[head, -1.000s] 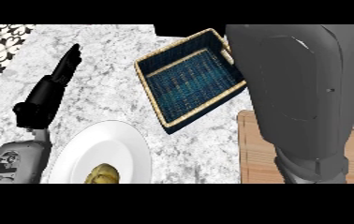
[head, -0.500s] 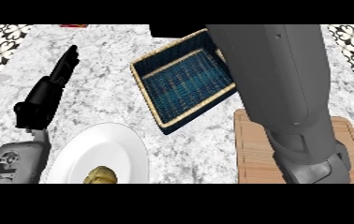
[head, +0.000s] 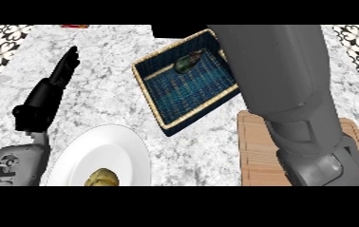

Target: Pick the eggplant from the cutting board and place it in the basket

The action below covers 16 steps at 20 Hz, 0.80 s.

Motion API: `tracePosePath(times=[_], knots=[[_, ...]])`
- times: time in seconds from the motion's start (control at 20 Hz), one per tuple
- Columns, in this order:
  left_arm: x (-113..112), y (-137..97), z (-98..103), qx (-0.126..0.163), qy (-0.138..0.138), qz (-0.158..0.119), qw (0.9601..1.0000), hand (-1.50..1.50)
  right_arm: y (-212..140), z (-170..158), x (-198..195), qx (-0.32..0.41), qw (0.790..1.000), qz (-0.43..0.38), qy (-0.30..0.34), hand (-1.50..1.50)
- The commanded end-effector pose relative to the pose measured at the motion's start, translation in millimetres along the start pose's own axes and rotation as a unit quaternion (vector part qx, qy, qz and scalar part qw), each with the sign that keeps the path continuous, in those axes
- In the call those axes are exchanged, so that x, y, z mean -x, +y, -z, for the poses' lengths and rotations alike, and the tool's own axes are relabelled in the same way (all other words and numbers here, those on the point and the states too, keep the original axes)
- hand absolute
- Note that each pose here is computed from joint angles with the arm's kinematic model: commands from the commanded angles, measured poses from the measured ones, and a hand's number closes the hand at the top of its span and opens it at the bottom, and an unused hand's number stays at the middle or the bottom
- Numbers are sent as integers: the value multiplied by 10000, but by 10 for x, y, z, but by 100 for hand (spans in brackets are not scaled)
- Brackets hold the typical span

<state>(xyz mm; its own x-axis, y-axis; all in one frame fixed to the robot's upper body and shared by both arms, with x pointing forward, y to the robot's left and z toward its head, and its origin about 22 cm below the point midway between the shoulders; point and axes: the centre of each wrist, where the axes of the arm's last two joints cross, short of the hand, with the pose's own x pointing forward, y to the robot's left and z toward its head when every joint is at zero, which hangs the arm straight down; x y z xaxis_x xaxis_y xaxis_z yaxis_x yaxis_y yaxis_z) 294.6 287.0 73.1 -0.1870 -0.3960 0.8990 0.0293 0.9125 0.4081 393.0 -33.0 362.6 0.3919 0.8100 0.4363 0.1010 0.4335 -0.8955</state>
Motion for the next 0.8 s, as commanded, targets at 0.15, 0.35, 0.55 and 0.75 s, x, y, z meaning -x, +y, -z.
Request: tracePosePath(times=[0.15,0.35,0.55,0.75], knots=[[40,-29,-103,-37,29,-30,10000,0,-132,-98,-29,205,9943,838,627,-150],[-32,-1,-11,22,5,-46,10000,0,-268,-136,48,959,9716,2071,620,-150],[68,17,-65,-107,121,-24,9999,0,-539,-219,171,1872,9376,2833,747,-150],[133,39,-186,-161,195,31,9997,0,-707,-199,467,2432,9085,3213,1108,-150]])
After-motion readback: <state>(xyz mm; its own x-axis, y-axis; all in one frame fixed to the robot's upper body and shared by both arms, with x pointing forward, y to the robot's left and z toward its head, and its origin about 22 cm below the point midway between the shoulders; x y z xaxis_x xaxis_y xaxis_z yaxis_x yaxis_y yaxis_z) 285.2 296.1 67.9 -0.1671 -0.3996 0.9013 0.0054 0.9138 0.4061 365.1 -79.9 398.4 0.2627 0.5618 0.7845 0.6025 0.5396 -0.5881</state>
